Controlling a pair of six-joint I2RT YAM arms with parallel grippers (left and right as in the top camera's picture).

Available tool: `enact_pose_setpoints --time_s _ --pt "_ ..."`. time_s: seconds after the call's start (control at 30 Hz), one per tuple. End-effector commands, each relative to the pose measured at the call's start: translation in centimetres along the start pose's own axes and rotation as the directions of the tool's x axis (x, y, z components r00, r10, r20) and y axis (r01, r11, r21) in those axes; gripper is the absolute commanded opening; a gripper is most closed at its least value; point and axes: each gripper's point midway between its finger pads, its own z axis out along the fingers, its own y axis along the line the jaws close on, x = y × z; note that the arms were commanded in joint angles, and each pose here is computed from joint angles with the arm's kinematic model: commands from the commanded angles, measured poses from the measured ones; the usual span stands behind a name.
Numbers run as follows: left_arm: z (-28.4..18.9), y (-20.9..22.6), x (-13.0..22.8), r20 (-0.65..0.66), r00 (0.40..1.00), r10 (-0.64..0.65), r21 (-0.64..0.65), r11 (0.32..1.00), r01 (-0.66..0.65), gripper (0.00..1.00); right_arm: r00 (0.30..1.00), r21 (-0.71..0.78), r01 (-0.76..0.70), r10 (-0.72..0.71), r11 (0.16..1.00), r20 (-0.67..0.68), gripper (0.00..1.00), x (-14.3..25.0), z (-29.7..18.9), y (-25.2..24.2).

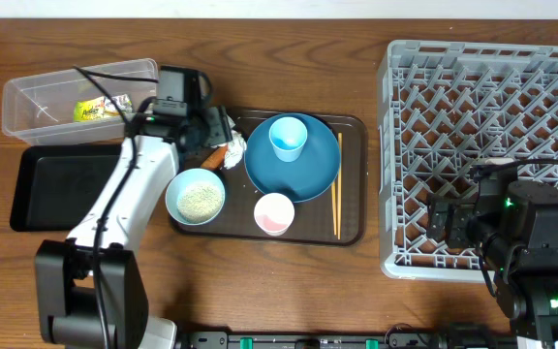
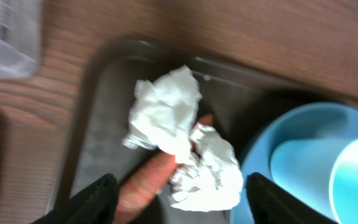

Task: Sort waste into correct bins and load items into the dishwasher rack
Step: 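Reach the left gripper to the crumpled white paper and grasp it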

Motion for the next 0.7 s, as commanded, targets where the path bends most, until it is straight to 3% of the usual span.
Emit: enact_pose_setpoints --time_s 0.0,0.37,0.67 --pt "1.6 -0.4 1.8 -0.058 0.998 0.004 -0.004 1.000 -0.004 0.63 1.000 -0.001 -0.006 0.007 1.000 0.023 0.99 -0.8 -0.6 0.2" --pt "5.5 -2.3 5.0 -0.184 0.982 -0.032 0.040 0.998 0.040 0.61 1.000 0.000 -0.007 0.007 1.000 0.018 0.99 -0.6 -0.6 0.1" --pt "5.5 -2.4 5.1 -0.187 0.982 -0.030 0.040 0.998 0.038 0.28 1.000 0.000 -0.007 0.007 1.000 0.017 0.99 -0.6 -0.6 0.1"
